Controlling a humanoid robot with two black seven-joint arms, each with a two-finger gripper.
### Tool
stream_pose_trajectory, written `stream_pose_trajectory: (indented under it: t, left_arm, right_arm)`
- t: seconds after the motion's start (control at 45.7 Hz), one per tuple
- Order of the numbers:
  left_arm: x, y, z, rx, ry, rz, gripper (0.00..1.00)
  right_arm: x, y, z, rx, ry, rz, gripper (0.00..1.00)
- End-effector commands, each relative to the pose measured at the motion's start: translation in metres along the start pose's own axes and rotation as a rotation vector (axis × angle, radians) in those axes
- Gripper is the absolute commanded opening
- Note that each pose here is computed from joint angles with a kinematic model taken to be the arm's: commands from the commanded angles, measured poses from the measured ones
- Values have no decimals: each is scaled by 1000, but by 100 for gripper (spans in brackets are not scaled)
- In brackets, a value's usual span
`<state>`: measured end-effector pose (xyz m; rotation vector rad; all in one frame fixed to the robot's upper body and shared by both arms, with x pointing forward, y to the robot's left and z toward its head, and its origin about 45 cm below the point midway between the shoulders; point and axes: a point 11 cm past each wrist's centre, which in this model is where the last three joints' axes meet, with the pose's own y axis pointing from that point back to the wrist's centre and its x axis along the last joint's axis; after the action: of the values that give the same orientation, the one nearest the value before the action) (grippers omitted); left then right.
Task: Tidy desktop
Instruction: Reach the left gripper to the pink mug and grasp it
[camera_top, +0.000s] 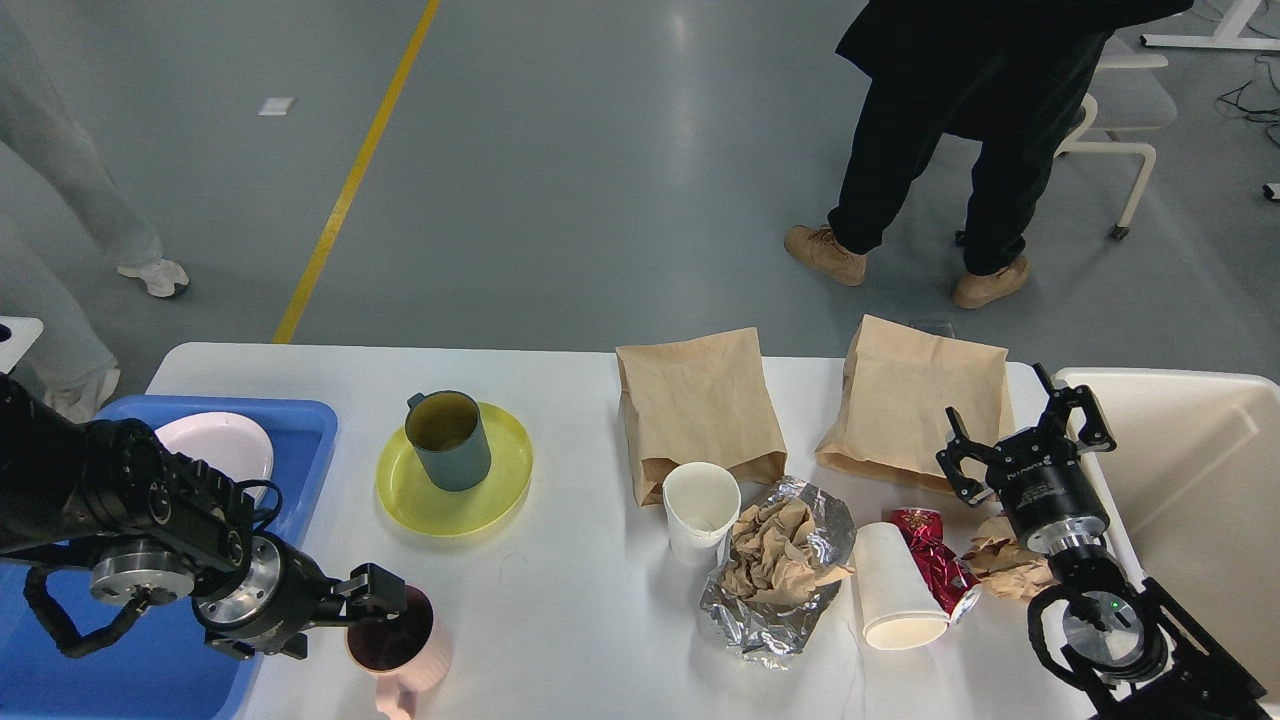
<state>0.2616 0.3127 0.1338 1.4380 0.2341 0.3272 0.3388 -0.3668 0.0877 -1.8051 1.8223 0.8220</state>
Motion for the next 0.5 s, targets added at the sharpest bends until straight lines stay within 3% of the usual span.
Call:
stream_pose_trajectory:
  t: [0.0, 0.109, 0.263, 0.481]
  left_arm:
    - [-6, -17, 6, -19, -5, -17, 96]
    - [-9, -25, 10, -20, -16, -24, 92]
    - [-3, -26, 9, -19, -22, 40, 75]
    - [-1, -28, 5, -9, -40, 68, 58]
  right_arm:
    - [0, 0, 0, 0, 0, 0, 100]
    - [0, 0, 0, 0, 0, 0, 100]
    - [0, 0, 0, 0, 0, 0, 100]
    - [0, 0, 0, 0, 1, 0, 100]
